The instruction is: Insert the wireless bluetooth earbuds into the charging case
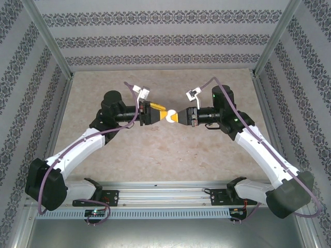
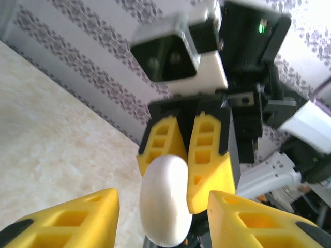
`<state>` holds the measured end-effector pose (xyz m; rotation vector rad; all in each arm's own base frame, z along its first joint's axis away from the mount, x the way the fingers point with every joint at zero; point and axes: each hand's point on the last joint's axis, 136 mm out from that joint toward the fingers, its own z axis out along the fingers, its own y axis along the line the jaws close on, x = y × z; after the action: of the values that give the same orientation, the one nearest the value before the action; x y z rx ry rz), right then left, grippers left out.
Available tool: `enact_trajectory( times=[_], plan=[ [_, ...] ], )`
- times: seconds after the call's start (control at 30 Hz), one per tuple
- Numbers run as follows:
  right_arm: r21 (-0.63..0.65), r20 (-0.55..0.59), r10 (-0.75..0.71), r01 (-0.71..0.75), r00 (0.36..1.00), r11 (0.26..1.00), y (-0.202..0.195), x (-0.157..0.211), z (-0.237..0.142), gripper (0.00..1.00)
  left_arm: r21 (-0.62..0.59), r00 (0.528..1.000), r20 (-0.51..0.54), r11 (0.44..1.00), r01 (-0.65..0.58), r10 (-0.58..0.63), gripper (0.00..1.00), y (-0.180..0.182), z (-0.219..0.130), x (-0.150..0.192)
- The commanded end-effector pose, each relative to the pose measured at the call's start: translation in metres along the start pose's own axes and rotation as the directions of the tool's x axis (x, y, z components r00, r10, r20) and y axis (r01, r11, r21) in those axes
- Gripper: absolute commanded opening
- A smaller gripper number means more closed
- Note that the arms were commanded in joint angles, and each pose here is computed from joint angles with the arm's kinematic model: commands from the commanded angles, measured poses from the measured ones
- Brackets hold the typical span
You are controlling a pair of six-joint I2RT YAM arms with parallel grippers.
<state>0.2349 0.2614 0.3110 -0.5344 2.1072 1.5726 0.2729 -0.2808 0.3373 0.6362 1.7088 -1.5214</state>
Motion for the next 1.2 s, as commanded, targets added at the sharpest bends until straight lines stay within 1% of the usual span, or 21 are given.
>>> enact_trajectory(
  times=[0.0, 0.07, 0.13, 0.2, 0.3, 0.43, 0.6, 0.77, 0.83, 0.87, 0.97, 1.03, 1.1, 1.13, 1.17],
  plan=[
    [-0.014, 0.147, -0.028, 0.030, 0.989, 0.999, 0.007, -0.024, -0.003, 0.08, -0.061, 0.989, 0.149, 0.998, -0.001, 0.010, 0.45, -0.003, -0.027, -0.030],
    [-0.031, 0.171, -0.030, 0.036, 0.985, 0.999, 0.010, -0.027, -0.001, 0.09, -0.083, 0.979, 0.203, 0.996, 0.020, -0.003, 0.45, 0.001, -0.034, -0.032],
    [-0.039, 0.182, -0.037, 0.045, 0.983, 0.998, 0.012, -0.030, 0.002, 0.09, -0.068, 0.972, 0.234, 0.997, 0.030, -0.014, 0.45, 0.000, -0.036, -0.030],
    [-0.048, 0.183, -0.039, 0.048, 0.982, 0.998, 0.014, -0.032, 0.005, 0.09, -0.046, 0.967, 0.248, 0.997, 0.067, -0.053, 0.46, 0.003, -0.036, -0.026],
    [-0.073, 0.182, -0.042, 0.056, 0.982, 0.996, 0.020, -0.034, 0.010, 0.09, -0.039, 0.968, 0.242, 0.996, 0.081, -0.069, 0.50, 0.004, -0.031, -0.017],
    [-0.097, 0.172, -0.049, 0.067, 0.984, 0.993, 0.027, -0.035, 0.017, 0.09, -0.026, 0.970, 0.233, 0.997, 0.078, -0.070, 0.51, 0.003, -0.023, -0.014],
    [-0.105, 0.168, -0.044, 0.062, 0.985, 0.993, 0.028, -0.035, 0.022, 0.09, 0.066, 0.966, 0.243, 0.995, 0.071, -0.085, 0.47, -0.006, -0.013, -0.019],
    [-0.118, 0.180, -0.035, 0.057, 0.983, 0.991, 0.029, -0.037, 0.024, 0.09, 0.097, 0.969, 0.225, 0.992, 0.085, -0.105, 0.43, -0.005, -0.003, -0.014],
    [-0.118, 0.186, -0.033, 0.056, 0.982, 0.991, 0.029, -0.039, 0.025, 0.09, 0.101, 0.968, 0.226, 0.991, 0.087, -0.108, 0.40, -0.005, -0.002, -0.013],
    [-0.119, 0.191, -0.034, 0.058, 0.981, 0.991, 0.029, -0.039, 0.025, 0.09, 0.104, 0.968, 0.226, 0.991, 0.088, -0.109, 0.36, -0.004, -0.001, -0.013],
    [-0.119, 0.196, -0.029, 0.053, 0.980, 0.992, 0.026, -0.041, 0.026, 0.09, 0.113, 0.969, 0.224, 0.990, 0.084, -0.107, 0.21, -0.005, -0.001, -0.014],
    [-0.116, 0.193, -0.025, 0.048, 0.981, 0.992, 0.024, -0.040, 0.027, 0.11, 0.117, 0.971, 0.216, 0.990, 0.075, -0.099, 0.11, -0.007, -0.001, -0.013],
    [-0.109, 0.189, -0.028, 0.049, 0.982, 0.993, 0.023, -0.039, 0.027, 0.18, 0.104, 0.974, 0.212, 0.993, 0.062, -0.083, 0.02, -0.007, -0.001, -0.013],
    [-0.096, 0.186, -0.028, 0.047, 0.982, 0.994, 0.021, -0.037, 0.026, 0.24, 0.089, 0.975, 0.212, 0.995, 0.051, -0.069, 0.00, -0.006, -0.001, -0.012],
    [-0.074, 0.178, -0.021, 0.035, 0.984, 0.997, 0.016, -0.035, 0.025, 0.29, 0.078, 0.976, 0.210, 0.996, 0.037, -0.053, 0.00, -0.006, -0.002, -0.011]
  ],
)
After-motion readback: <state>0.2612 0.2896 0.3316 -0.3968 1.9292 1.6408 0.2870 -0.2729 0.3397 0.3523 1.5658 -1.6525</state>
